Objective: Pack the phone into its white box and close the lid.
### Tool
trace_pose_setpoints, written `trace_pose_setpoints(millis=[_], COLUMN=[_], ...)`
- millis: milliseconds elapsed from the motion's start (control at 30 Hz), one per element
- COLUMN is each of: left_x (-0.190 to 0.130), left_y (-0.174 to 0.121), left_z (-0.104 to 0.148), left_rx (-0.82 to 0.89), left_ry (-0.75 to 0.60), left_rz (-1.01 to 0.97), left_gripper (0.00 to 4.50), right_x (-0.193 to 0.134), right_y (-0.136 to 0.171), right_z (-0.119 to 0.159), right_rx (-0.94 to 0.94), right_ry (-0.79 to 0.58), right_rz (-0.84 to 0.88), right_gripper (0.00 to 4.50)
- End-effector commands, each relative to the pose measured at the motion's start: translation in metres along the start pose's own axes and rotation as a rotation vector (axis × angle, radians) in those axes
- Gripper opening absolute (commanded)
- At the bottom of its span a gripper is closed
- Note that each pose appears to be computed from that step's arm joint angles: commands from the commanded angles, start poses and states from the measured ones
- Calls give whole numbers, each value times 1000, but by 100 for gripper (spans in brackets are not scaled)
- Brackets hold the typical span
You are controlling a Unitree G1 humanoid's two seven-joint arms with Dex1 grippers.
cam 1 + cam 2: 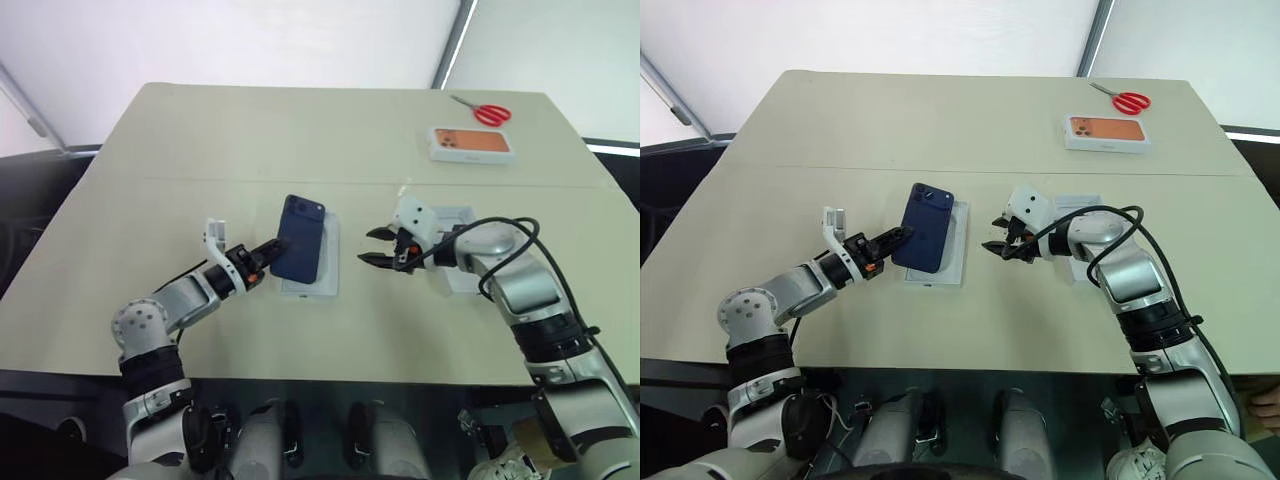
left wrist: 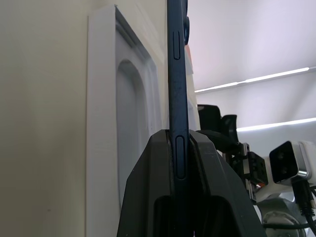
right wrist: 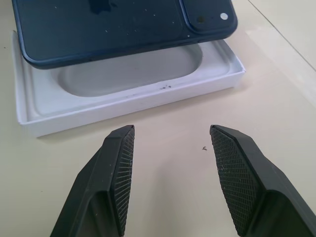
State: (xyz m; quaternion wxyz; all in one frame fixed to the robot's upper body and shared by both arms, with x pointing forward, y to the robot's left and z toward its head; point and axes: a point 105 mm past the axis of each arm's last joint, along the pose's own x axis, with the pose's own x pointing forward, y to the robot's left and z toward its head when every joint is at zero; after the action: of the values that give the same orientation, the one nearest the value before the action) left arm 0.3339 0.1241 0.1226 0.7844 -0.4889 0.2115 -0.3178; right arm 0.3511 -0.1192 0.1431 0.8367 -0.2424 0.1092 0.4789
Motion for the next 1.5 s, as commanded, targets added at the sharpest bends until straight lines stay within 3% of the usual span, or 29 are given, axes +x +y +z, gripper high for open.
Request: trace_pose_setpoints(millis=[33, 300, 600, 833, 867, 967, 1067, 1100, 1500], left_x=[4, 4, -2, -8, -9, -9, -9, -9, 3], left_y=[-17, -14, -27, -32, -32, -25, -18, -13, 17], left_z=[1, -5, -4, 16, 19, 28, 33, 31, 8], left_rx=[16, 23, 53, 157, 174, 242, 288, 311, 398], left_ry=[7, 20, 52, 4, -3, -11, -5, 9, 123], left_rz=[-79, -60, -100, -67, -54, 21, 69, 96, 203], left_gripper=[0, 387, 387, 387, 337, 218, 62, 16, 7], right_x=[-1, 5, 9, 13, 13, 12, 18, 21, 41], right_y=[-7, -1, -4, -7, -6, -5, -6, -3, 4], right_z=[12, 14, 16, 17, 17, 7, -3, -3, -9], right_rx=[-36, -27, -26, -19, -20, -67, -83, -71, -86], right_ry=[-36, -45, -56, -67, -70, -30, 12, 6, 26], right_rz=[-23, -3, -16, -28, -23, -33, -50, -41, -85], right_gripper=[252, 259, 259, 259, 259, 177, 21, 0, 0])
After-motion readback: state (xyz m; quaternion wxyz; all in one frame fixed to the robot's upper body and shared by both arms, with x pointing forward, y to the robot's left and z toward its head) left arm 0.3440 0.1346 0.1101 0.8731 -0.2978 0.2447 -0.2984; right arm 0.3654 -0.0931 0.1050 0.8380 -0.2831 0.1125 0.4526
